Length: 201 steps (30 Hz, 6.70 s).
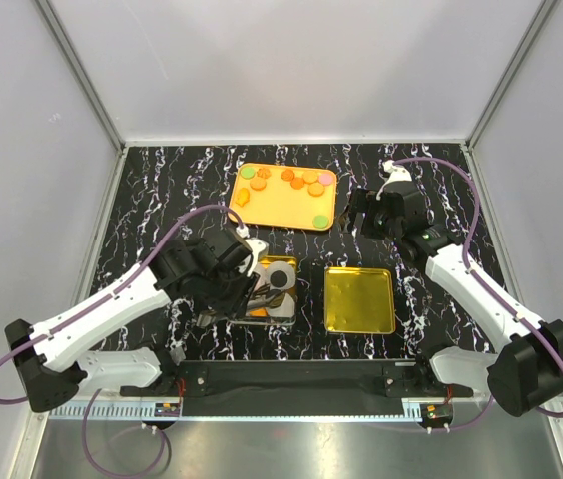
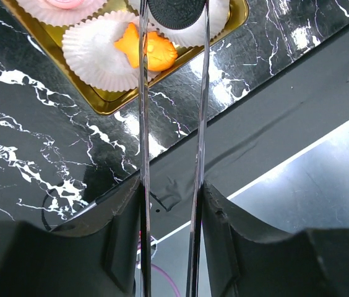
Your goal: Pack the cookies
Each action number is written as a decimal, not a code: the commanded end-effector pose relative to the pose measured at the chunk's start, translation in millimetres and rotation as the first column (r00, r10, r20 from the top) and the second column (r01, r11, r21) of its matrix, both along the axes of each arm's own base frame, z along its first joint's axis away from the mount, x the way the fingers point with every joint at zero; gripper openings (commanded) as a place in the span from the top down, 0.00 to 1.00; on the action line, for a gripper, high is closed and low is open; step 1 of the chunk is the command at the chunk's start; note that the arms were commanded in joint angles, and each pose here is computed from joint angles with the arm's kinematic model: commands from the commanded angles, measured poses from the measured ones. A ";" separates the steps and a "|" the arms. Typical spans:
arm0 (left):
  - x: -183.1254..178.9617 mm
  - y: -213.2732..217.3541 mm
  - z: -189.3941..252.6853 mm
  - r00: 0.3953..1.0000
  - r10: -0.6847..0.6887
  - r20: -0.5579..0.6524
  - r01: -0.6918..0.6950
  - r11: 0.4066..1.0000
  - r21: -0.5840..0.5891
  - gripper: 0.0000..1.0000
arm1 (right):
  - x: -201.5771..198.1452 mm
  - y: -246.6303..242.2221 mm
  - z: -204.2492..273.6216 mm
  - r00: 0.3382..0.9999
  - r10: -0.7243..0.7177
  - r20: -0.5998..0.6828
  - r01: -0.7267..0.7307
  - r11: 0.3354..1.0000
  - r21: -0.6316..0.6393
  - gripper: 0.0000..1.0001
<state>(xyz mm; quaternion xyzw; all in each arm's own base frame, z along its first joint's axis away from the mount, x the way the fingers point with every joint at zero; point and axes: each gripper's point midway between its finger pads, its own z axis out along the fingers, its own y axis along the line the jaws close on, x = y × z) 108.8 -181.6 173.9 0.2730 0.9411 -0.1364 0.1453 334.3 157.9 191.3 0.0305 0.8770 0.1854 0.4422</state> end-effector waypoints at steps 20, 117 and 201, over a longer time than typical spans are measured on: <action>1.8 -15.1 -8.8 1.000 -0.011 -0.006 0.011 1.000 -0.030 0.53 | 6.9 -2.2 19.7 0.998 -0.009 0.060 0.009 1.000 0.005 0.00; 345.2 198.5 -109.5 0.509 0.834 0.211 -0.858 0.512 0.045 0.03 | -5.5 -3.1 -9.1 0.999 -0.010 -0.052 0.009 1.000 -0.009 0.00; 159.1 -82.0 67.2 0.944 0.326 -0.046 -0.177 0.387 -0.905 0.04 | -66.2 102.4 126.0 0.967 0.254 0.012 -0.233 0.867 0.441 1.00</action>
